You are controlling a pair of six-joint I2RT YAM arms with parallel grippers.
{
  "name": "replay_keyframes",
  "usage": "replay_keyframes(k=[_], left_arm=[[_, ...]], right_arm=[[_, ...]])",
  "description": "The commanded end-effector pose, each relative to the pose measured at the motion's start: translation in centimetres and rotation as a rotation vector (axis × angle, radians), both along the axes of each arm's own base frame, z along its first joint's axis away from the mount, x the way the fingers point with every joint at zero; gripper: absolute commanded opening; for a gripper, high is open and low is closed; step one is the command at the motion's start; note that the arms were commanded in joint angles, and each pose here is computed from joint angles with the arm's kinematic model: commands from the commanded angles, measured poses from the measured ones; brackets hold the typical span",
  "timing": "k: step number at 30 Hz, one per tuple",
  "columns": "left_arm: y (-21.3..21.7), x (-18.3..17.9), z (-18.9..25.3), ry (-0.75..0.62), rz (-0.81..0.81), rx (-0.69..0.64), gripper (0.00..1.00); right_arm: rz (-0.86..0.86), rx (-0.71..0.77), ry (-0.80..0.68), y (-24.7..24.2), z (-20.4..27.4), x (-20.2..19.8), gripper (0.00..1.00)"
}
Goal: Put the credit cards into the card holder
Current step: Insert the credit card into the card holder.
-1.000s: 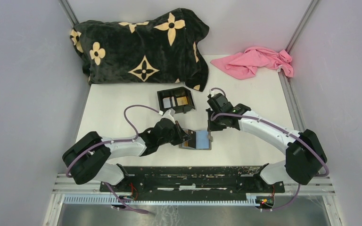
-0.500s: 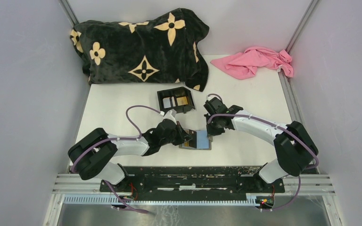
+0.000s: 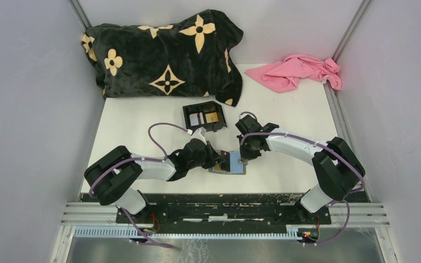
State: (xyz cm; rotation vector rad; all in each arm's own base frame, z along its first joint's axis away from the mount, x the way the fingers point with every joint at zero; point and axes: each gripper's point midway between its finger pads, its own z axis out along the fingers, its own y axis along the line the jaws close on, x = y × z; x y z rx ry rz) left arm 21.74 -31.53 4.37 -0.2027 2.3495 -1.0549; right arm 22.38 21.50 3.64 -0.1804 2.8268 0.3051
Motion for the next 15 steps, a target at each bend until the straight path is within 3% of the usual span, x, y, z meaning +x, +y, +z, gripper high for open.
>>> replay_keyframes(k=[1,15], left_arm=[[-0.3,1.0,0.5,-0.097,-0.013,0.012,0.03],[0.3,0.9,-1.4,-0.099,-0.016,0.055,0.03]], right_arm=[[0.007,-0.027,-0.002,-0.3,-0.6,0.0,0.01],[0.01,-0.092,-0.007,-1.6,-0.7,-0.1,0.01]])
